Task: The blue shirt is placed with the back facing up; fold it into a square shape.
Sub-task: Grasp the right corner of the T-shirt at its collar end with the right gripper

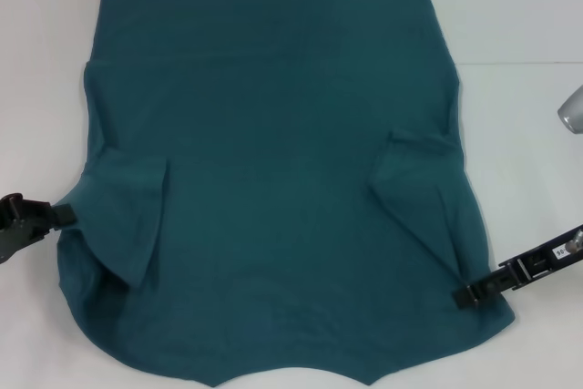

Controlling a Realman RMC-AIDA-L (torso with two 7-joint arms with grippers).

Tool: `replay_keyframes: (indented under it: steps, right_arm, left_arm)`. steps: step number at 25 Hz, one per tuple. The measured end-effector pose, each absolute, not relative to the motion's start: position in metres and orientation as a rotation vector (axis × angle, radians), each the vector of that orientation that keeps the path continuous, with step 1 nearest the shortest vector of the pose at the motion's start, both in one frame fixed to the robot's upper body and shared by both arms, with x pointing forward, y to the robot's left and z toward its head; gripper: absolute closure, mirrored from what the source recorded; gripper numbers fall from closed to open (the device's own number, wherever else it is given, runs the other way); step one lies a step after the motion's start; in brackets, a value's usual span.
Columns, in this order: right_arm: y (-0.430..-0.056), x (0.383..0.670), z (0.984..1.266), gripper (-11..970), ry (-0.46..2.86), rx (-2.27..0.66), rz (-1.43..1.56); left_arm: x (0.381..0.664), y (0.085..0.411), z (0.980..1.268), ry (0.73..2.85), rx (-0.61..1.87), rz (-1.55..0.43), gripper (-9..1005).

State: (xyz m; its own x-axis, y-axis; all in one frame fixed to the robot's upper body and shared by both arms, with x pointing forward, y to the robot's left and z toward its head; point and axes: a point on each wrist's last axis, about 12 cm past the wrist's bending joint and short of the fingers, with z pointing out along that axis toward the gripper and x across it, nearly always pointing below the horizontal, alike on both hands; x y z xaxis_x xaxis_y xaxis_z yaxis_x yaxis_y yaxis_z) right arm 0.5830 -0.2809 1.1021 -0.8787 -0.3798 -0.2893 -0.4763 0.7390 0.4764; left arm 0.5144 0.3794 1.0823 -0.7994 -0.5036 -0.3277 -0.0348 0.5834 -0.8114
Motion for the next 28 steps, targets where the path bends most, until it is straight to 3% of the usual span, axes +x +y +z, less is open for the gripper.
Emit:
replay_keyframes:
  steps: [11,17,28]
  right_arm:
    - [-0.2798,0.5844,1.1028,80,2.786,-0.656,0.814]
    - [-0.2803,0.5848,1.1024,280,2.794,-0.655,0.797]
    - [-0.2806,0.5856,1.1014,521,2.807,-0.65,0.769]
  left_arm:
    - [0.5141,0.3783,1.0823,2.277,-0.424,-1.159,994]
    - [0.5135,0.3786,1.0822,2.276,-0.426,-1.16,994]
    - [0.5142,0.3782,1.0836,2.263,-0.424,-1.17,994]
